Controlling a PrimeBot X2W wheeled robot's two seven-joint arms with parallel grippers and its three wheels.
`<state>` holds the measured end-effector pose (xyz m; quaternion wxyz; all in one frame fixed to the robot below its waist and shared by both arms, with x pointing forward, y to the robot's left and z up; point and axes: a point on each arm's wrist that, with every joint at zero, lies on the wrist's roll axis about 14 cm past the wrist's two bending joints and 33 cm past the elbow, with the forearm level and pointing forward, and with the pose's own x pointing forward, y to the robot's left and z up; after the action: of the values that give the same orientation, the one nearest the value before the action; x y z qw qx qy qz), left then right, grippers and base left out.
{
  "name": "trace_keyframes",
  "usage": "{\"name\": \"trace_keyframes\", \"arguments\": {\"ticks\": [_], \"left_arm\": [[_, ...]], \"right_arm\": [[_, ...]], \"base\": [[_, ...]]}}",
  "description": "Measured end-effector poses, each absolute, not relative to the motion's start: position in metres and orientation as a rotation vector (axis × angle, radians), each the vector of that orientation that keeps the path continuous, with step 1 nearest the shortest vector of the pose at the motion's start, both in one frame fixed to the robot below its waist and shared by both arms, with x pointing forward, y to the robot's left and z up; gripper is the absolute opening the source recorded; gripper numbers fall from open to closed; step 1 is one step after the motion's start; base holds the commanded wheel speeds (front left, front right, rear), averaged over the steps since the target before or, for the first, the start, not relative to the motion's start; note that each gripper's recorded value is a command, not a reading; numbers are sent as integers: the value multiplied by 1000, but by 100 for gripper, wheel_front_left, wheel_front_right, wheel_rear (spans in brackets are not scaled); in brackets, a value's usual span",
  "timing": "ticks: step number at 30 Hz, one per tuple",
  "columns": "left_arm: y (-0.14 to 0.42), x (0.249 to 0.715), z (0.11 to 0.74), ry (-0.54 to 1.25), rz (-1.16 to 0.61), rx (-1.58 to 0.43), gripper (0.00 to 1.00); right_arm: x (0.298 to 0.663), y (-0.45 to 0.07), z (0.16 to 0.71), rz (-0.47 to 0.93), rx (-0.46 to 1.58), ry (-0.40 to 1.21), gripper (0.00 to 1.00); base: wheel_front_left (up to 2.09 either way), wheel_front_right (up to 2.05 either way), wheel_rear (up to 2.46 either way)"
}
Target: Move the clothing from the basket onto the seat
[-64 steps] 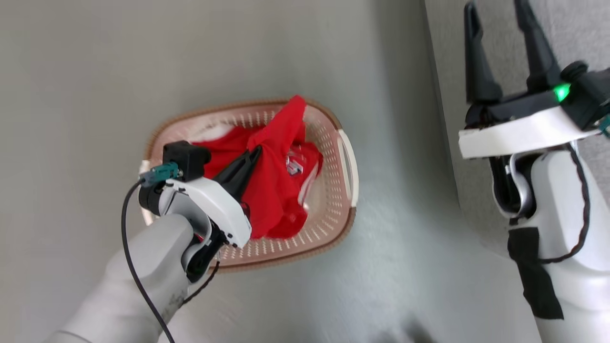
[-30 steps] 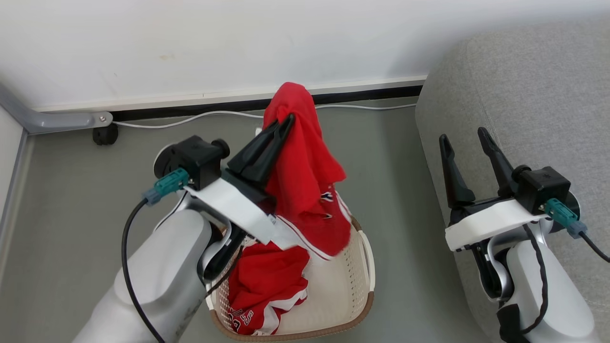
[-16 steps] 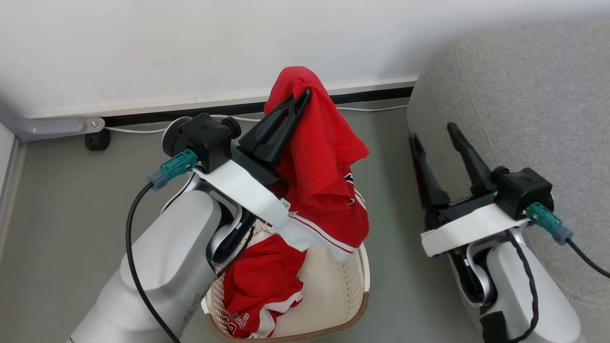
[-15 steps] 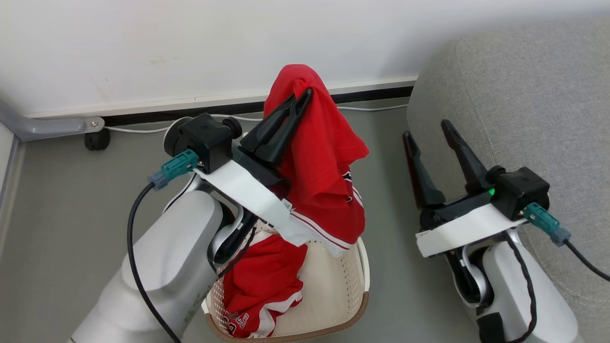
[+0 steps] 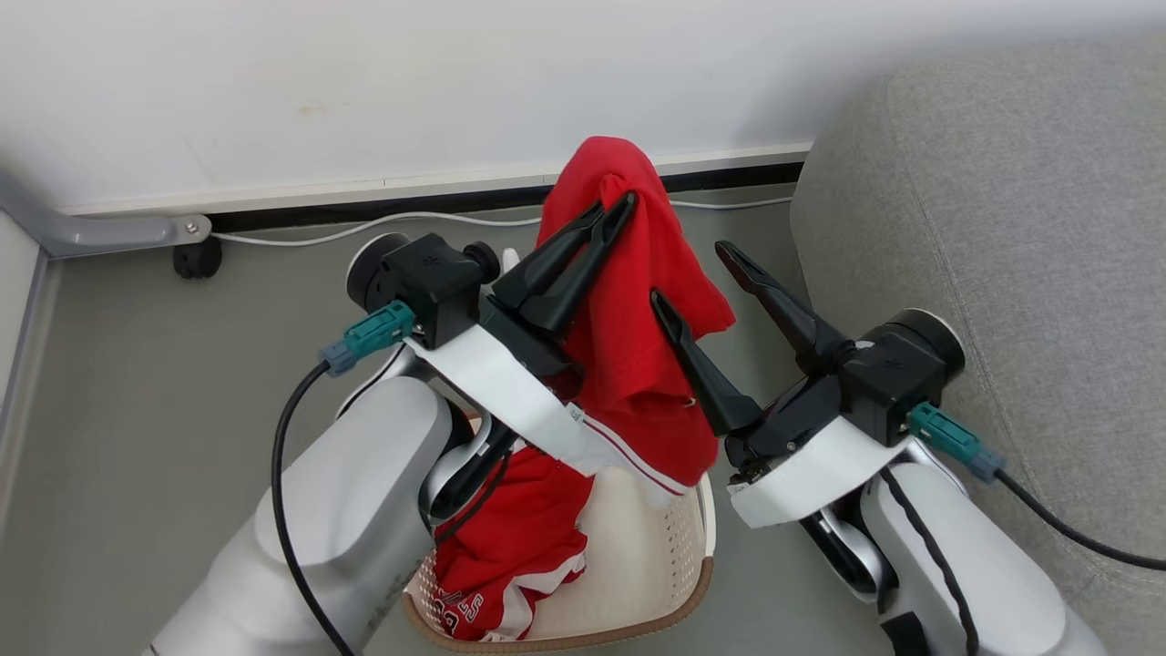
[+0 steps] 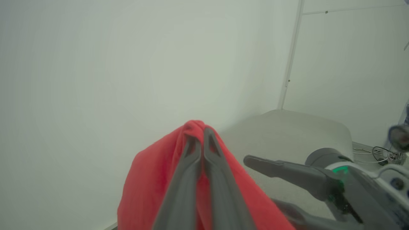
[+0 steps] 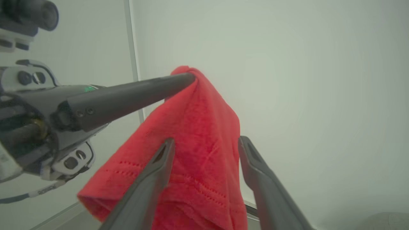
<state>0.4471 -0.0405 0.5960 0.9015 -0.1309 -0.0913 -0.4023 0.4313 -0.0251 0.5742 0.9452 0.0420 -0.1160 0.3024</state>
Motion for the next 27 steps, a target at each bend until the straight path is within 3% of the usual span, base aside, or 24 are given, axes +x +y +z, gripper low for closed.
{"name": "trace_keyframes", "arguments": {"ticks": [21,22,23,27], "left_arm": [[-59,409,612,-212,-935,-269,0],[-58,409,612,-211,-935,-269,0],[-58,409,611,-210,-935,-269,0],[-57,412,608,-201,-928,-276,0]], "right_arm": [[425,-5,481,697,48,107,97],[425,-5,479,698,50,115,38],[425,-4,476,697,53,126,0],[427,-5,472,691,71,148,0]], "base": [[0,0,0],[0,0,0],[0,0,0],[0,0,0]]}}
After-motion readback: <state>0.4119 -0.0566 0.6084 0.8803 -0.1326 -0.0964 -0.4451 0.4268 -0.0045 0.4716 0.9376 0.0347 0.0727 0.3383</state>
